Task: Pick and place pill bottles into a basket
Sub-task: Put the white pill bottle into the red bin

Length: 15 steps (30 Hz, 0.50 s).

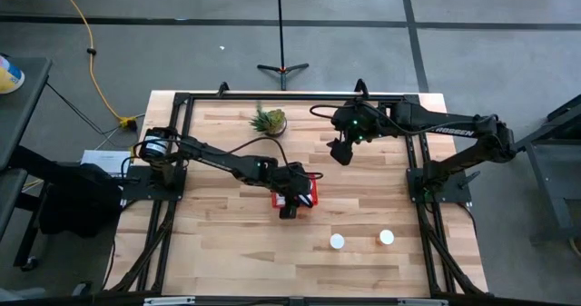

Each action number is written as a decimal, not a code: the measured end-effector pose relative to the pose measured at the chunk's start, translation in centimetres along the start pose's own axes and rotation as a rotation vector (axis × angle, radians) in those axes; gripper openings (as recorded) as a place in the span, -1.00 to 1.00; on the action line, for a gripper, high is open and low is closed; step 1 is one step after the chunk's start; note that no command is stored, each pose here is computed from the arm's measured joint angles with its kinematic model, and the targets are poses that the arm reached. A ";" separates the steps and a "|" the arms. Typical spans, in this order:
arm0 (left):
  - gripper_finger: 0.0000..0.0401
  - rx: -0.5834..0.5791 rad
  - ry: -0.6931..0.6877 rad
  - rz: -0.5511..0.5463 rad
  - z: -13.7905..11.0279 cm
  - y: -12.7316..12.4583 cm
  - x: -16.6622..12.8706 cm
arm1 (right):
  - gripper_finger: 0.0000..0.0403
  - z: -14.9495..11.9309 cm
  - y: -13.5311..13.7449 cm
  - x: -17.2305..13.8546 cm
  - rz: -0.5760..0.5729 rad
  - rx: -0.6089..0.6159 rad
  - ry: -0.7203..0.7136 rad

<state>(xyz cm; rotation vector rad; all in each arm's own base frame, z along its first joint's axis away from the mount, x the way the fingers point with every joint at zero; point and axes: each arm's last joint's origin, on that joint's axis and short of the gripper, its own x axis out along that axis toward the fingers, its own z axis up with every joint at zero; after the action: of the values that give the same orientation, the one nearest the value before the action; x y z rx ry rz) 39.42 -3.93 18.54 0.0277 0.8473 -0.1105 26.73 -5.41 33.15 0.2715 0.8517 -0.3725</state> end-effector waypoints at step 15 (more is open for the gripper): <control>0.17 0.027 0.004 0.041 -0.1 0.1 0.0 | 0.36 0.0 0.0 0.0 -0.001 0.000 0.000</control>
<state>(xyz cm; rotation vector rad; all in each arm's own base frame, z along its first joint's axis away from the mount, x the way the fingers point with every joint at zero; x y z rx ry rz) 39.41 -3.80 18.48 0.0702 0.8485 -0.0836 26.72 -5.41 33.15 0.2707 0.8520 -0.3736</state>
